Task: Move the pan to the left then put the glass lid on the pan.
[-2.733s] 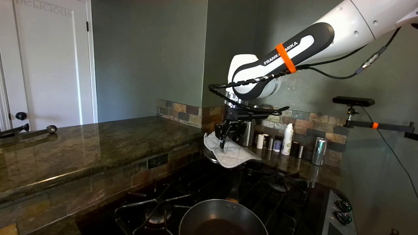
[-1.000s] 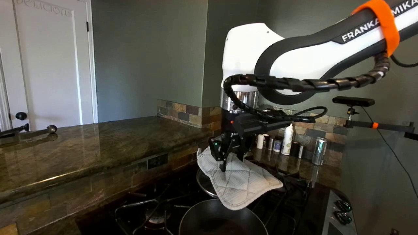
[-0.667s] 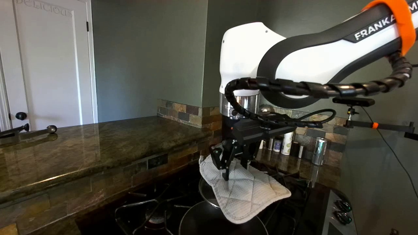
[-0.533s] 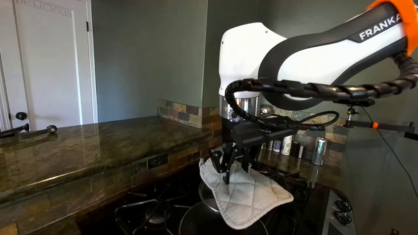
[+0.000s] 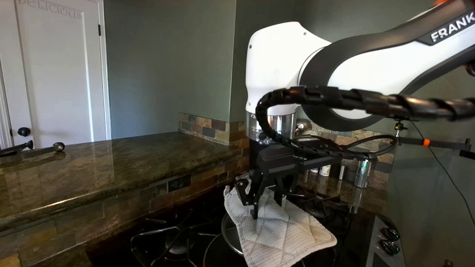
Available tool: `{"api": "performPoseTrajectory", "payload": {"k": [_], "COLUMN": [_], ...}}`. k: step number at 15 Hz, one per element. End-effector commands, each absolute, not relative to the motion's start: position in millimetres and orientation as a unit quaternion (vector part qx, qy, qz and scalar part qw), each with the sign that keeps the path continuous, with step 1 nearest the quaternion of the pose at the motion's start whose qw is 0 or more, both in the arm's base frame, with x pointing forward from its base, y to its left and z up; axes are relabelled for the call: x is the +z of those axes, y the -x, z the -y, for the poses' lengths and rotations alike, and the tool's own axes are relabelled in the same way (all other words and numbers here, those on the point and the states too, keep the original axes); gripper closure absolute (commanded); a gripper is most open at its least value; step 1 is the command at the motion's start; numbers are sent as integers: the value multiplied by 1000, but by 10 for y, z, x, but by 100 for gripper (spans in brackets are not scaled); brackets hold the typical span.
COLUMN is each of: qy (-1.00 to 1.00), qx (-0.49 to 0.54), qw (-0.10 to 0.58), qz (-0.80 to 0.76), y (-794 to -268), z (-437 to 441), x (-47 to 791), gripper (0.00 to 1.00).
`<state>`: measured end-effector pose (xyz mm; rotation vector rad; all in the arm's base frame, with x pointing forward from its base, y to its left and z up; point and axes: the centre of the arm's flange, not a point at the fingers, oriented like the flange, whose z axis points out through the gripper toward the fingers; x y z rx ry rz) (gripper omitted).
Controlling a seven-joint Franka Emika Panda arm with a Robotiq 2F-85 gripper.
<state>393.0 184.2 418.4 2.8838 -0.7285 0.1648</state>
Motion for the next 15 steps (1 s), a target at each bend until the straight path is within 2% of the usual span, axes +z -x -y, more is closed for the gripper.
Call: {"api": "performPoseTrajectory", "payload": {"k": [1, 3, 4, 9, 10, 15], "qy": [-961, -960, -963, -963, -960, -963], "qx": [76, 81, 61, 63, 69, 83], "qw": [72, 72, 79, 78, 84, 79], "qz": [258, 258, 251, 252, 259, 245], "y": [-3775, -3773, -3886, -3868, -3830, -3572], "z": [-1916, -1934, -1911, -1920, -1846, -1829], "x": [4200, 4183, 4157, 4142, 4114, 4003], "gripper": [70, 70, 45, 45, 70, 70]}}
